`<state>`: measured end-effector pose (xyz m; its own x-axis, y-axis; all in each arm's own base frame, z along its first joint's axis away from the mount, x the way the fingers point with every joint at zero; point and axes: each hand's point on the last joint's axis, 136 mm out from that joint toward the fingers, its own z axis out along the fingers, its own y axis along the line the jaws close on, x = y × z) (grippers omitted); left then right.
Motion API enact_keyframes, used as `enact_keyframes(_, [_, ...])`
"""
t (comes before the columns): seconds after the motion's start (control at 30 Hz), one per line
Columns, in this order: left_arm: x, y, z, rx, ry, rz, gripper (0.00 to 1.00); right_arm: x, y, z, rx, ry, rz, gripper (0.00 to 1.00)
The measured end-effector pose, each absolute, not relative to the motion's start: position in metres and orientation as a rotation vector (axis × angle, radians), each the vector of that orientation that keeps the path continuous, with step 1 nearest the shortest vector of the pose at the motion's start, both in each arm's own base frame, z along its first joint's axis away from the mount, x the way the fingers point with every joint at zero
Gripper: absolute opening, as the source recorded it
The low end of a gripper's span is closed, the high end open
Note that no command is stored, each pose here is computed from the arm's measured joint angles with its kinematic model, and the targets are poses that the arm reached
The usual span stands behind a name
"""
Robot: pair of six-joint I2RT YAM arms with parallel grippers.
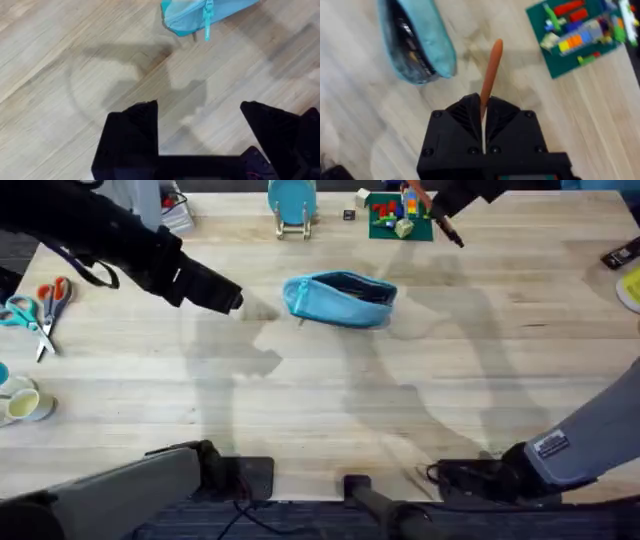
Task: Unzip the bag, pick up the pens from the table one at a time and place them inside, then zip the bag closed.
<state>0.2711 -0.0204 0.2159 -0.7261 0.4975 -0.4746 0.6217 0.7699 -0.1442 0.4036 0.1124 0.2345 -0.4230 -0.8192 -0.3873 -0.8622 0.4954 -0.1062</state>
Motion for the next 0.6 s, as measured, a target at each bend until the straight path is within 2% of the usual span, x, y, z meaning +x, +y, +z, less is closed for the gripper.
enact_keyframes(0.6, [0.271, -0.02, 0.216, 0.848, 2.551, -0.412, 0.995, 0.381, 0.154, 0.248, -1.471, 2.187, 0.503, 0.032])
